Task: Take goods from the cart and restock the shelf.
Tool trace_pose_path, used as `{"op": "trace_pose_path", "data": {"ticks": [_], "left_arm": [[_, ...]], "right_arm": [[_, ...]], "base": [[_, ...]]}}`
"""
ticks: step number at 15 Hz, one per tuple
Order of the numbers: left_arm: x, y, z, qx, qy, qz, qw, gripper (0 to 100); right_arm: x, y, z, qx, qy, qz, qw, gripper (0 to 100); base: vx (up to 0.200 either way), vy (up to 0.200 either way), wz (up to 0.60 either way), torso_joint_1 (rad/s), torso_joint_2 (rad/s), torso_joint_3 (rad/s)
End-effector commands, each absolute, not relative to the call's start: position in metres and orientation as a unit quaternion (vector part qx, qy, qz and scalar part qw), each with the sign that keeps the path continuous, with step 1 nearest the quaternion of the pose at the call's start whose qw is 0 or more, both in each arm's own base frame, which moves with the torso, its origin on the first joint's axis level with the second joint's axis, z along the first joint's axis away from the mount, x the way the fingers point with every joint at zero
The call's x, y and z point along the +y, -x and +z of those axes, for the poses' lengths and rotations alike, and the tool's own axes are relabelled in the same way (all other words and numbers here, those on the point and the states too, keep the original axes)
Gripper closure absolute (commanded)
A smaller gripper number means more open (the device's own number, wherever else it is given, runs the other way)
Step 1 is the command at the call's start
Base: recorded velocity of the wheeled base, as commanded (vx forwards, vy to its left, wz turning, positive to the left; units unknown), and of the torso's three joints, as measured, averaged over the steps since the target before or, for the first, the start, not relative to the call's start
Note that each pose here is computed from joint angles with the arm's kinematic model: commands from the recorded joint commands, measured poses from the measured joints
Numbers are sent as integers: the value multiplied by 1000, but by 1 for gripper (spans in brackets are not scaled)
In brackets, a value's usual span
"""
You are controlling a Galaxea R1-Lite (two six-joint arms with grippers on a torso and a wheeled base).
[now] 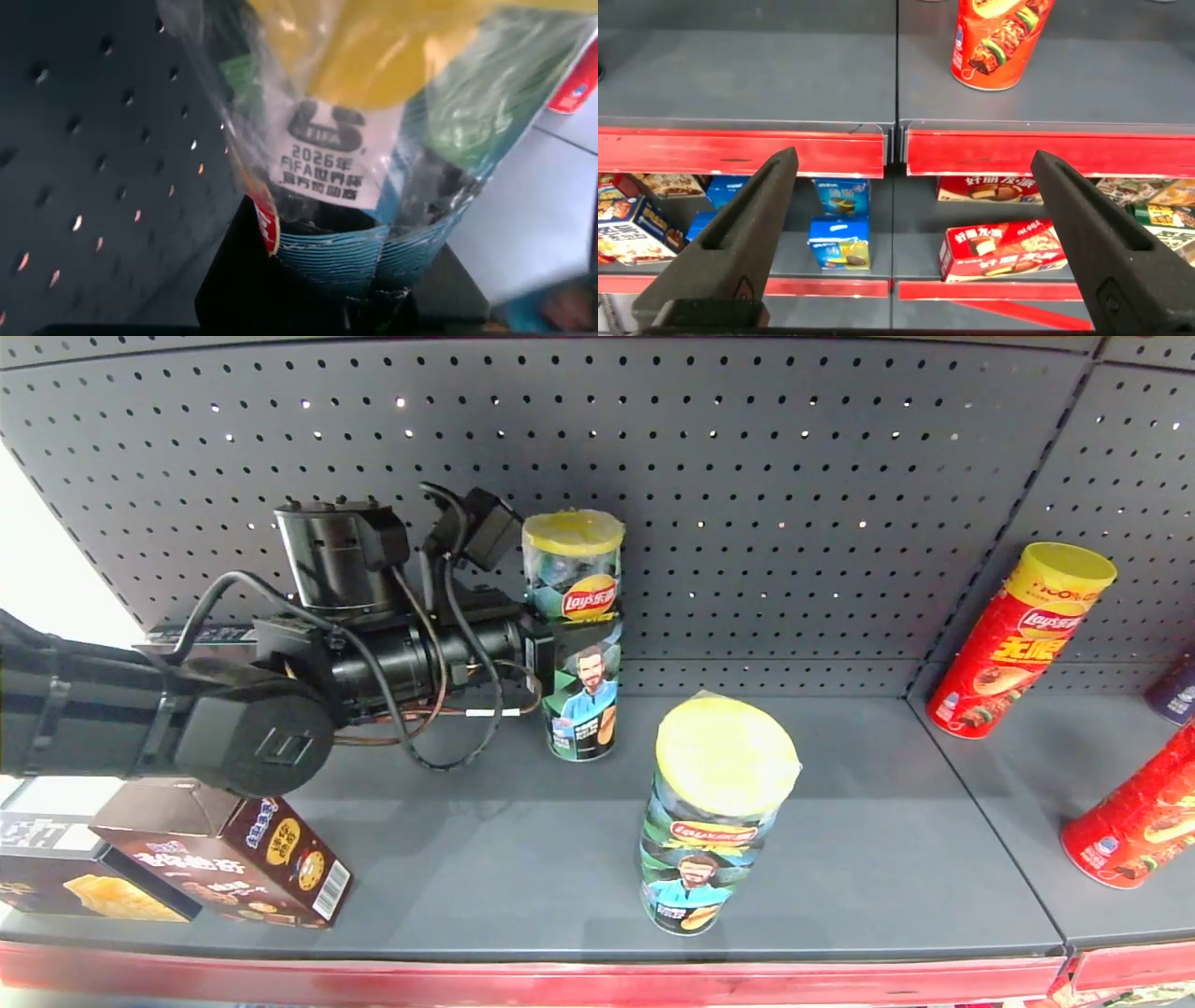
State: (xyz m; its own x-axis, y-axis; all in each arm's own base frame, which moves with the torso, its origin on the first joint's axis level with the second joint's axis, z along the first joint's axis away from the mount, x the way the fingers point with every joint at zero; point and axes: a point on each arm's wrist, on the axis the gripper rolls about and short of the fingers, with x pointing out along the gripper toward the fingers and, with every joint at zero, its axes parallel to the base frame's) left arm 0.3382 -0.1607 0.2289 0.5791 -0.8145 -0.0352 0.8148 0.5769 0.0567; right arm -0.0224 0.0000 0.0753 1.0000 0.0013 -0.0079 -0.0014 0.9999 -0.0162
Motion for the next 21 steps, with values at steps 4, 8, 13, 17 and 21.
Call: {"op": "trace_pose_path", "data": {"ticks": [4, 8, 13, 17, 21], "left_arm": [[-181, -368, 216, -16, -33, -502, 864, 100], [-184, -376, 203, -27, -33, -523, 851, 100], [-192, -389, 197, -31, -34, -525, 850, 100], [-202, -395, 193, -35, -34, -531, 846, 100], [-214, -398, 184, -31, -34, -539, 841, 100]], "right_arm": [[0, 22, 75, 6, 8, 1, 1000, 0], [0, 22, 75, 6, 8, 1, 1000, 0], [0, 22, 75, 6, 8, 1, 1000, 0], [0, 22, 75, 6, 8, 1, 1000, 0], [0, 22, 75, 6, 8, 1, 1000, 0]], "base": [[0, 0, 0, 0, 0, 0], [0, 0, 0, 0, 0, 0], [0, 0, 0, 0, 0, 0], [0, 0, 0, 0, 0, 0], [0, 0, 0, 0, 0, 0]]}}
